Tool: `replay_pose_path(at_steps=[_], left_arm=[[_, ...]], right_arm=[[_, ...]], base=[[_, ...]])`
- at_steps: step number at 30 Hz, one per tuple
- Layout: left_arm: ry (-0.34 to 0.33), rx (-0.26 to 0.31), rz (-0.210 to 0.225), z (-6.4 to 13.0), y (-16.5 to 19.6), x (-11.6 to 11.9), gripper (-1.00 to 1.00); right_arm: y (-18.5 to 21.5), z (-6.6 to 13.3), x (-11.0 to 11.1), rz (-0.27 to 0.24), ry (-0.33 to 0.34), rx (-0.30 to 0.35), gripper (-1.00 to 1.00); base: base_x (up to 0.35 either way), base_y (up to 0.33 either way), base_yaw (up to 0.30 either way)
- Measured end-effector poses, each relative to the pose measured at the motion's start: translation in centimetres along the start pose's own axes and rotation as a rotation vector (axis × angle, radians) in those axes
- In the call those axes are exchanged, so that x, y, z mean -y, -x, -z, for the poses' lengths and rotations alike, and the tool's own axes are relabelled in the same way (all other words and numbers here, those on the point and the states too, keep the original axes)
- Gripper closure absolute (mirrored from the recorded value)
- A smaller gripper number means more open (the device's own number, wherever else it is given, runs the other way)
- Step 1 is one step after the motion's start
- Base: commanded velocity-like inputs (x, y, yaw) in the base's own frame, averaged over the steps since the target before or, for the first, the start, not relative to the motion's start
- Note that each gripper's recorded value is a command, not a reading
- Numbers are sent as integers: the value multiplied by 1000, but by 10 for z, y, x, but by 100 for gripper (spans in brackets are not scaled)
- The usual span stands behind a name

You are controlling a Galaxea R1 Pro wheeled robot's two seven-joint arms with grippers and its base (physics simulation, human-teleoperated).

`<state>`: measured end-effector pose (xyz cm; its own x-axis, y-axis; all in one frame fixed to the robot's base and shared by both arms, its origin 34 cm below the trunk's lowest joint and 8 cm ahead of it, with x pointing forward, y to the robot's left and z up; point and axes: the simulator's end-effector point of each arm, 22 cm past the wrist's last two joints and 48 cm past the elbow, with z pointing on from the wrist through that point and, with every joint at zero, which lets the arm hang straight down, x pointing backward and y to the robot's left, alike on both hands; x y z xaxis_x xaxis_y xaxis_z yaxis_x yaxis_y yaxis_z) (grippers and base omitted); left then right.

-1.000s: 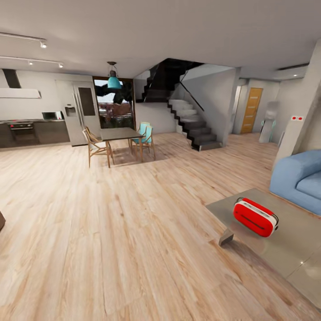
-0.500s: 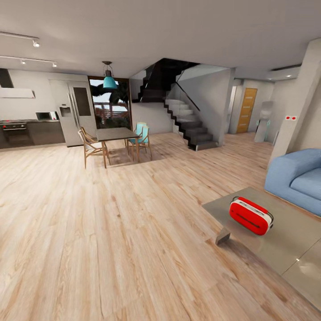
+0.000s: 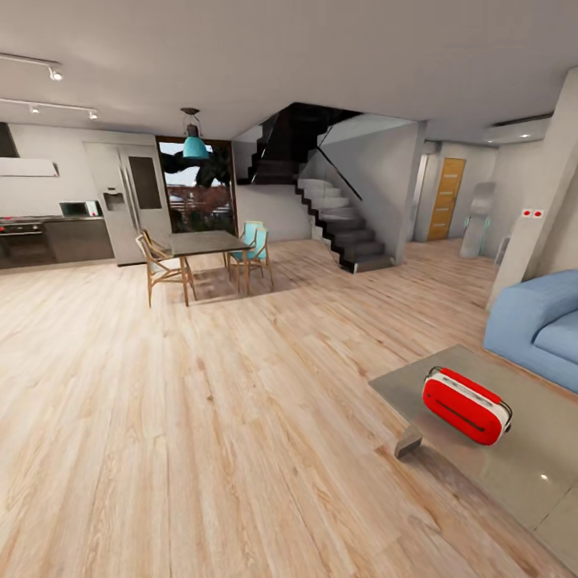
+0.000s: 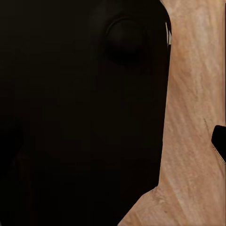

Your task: Turn on the radio receiver that's on the table in the living room.

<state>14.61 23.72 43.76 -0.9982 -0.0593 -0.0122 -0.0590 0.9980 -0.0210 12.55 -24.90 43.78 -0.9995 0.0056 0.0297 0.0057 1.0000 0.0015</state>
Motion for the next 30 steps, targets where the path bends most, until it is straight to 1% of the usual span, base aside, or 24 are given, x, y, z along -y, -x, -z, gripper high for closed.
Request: replay_pose_path(at_steps=[10, 19, 30], left_arm=[[0, 0, 0, 0, 0, 0, -100], [1, 0, 0, 0, 0, -1, -100], [2, 0, 0, 0, 0, -1, -100]], right_arm=[[0, 0, 1, 0, -4, 0, -100], [0, 0, 1, 1, -6, 0, -100], [0, 0, 1, -1, -6, 0, -100]], base=[[98, 0, 0], [287, 9, 0], [317, 116, 0]])
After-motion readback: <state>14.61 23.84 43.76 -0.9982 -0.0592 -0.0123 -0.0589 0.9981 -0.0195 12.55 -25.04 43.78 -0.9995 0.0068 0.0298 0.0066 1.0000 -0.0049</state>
